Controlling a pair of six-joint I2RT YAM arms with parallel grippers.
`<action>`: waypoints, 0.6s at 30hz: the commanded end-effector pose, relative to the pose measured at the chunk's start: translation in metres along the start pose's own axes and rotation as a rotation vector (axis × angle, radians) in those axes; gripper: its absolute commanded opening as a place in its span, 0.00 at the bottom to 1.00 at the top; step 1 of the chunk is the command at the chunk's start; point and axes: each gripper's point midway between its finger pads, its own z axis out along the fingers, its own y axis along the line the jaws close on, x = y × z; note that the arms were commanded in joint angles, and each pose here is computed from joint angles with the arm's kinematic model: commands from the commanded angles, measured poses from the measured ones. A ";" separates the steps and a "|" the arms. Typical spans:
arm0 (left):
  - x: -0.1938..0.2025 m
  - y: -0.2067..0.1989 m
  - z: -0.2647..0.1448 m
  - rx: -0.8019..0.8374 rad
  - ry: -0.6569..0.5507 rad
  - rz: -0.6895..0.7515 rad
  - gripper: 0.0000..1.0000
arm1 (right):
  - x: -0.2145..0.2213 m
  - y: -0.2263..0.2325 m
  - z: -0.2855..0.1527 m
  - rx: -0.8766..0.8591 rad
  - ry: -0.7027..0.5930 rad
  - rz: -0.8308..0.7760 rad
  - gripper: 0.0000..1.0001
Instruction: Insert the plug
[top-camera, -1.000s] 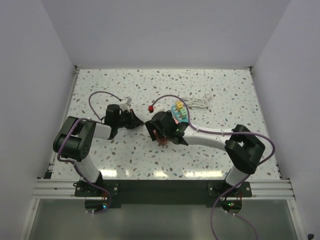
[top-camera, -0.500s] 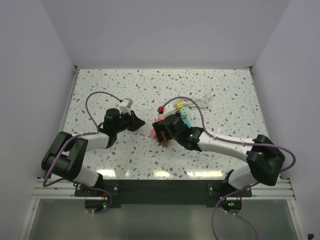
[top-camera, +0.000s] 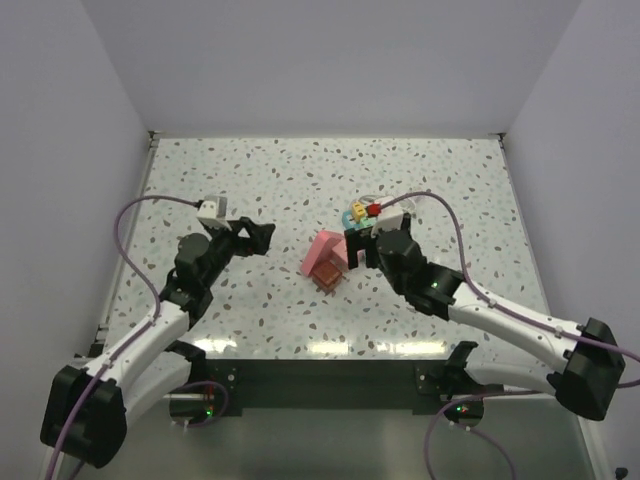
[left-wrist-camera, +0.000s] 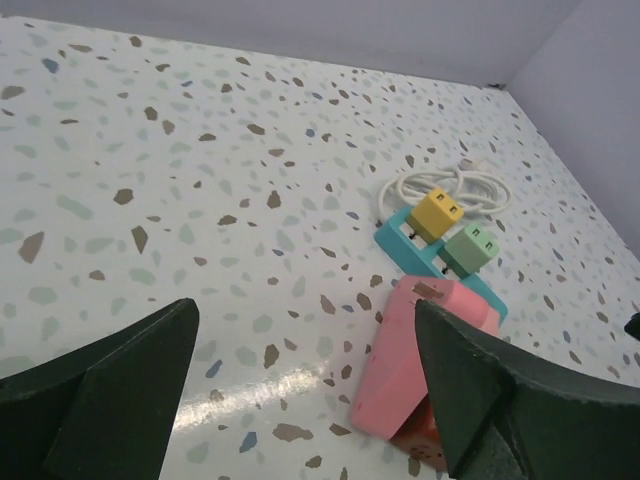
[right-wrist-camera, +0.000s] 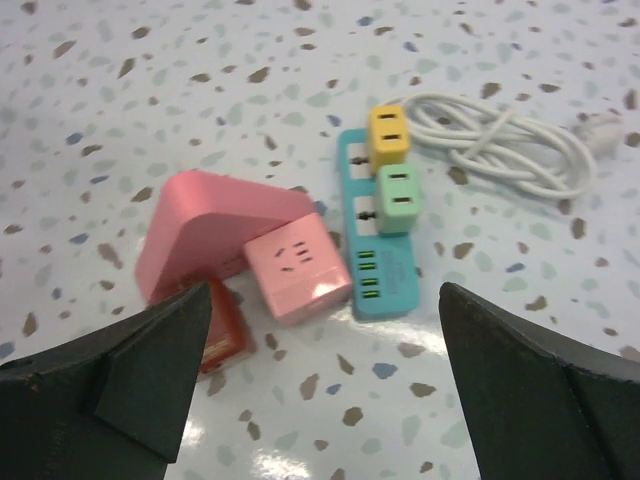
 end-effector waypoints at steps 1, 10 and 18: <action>-0.009 0.033 -0.015 -0.217 -0.013 -0.005 0.95 | -0.016 -0.056 -0.007 0.188 -0.092 0.077 0.99; -0.037 0.050 -0.036 -0.380 -0.051 -0.013 1.00 | -0.013 -0.177 -0.043 0.615 -0.208 0.263 0.99; -0.054 0.060 -0.049 -0.463 -0.098 0.007 1.00 | -0.008 -0.204 -0.065 0.716 -0.249 0.315 0.99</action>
